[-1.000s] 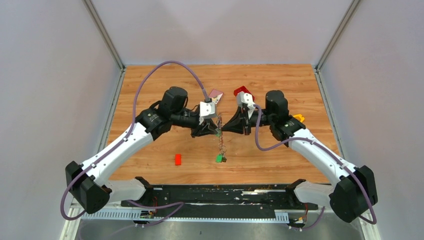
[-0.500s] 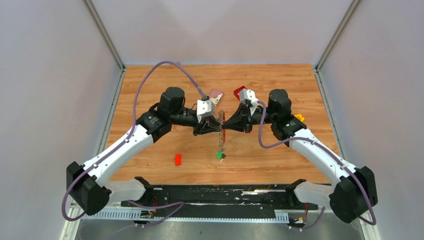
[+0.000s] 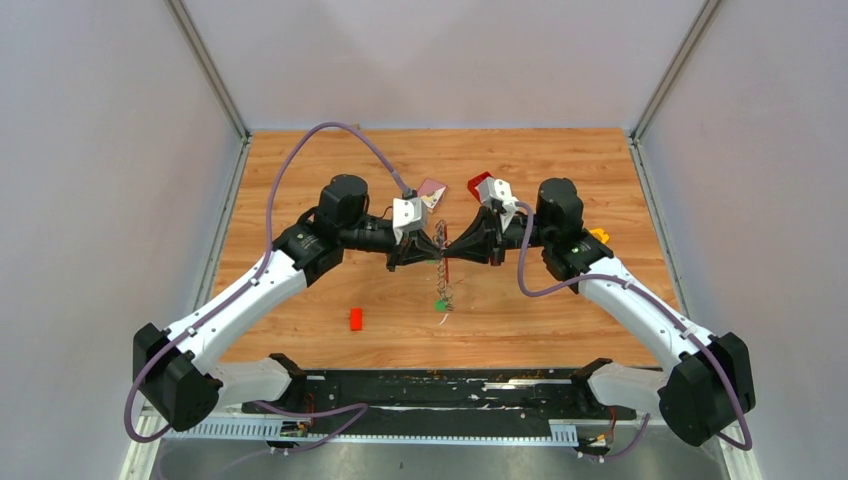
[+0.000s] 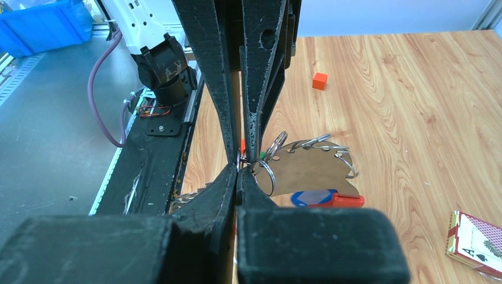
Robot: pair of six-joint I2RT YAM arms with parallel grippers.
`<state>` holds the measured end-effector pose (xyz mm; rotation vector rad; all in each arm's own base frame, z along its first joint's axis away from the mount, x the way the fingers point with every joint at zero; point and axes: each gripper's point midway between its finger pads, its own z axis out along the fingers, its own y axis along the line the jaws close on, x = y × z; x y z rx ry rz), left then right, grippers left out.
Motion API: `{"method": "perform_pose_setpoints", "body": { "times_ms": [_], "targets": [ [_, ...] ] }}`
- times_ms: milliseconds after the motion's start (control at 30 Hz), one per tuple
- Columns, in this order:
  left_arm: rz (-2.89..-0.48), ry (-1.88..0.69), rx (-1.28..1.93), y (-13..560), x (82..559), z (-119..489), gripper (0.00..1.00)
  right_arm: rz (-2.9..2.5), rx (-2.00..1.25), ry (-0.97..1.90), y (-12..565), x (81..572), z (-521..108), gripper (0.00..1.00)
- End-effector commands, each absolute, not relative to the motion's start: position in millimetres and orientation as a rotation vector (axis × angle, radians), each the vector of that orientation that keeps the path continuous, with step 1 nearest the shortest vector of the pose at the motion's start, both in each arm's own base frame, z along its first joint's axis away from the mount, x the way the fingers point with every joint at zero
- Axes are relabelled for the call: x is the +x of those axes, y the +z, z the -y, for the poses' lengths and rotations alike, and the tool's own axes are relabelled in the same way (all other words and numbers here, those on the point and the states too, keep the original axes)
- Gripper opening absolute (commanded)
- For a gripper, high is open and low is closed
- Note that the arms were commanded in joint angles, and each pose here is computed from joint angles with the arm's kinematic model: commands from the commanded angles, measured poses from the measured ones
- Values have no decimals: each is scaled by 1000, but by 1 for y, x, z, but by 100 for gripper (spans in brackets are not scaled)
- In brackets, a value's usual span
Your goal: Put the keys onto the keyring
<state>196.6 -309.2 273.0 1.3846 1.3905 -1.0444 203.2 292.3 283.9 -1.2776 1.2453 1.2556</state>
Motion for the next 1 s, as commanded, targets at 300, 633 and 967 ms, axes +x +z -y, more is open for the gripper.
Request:
{"method": "perform_pose_setpoints", "body": {
  "times_ms": [300,633,967],
  "targets": [
    [-1411,-1033,1327,288,204,310,0,-1193,-1302,1186,285,209,-291,0],
    [-1547,-906,1400,268,208,301,0,-1204,-1329,1129,282,213,-289,32],
    [-1567,-806,1472,268,201,304,0,-1201,-1378,1150,271,205,-294,33]
  ]
}}
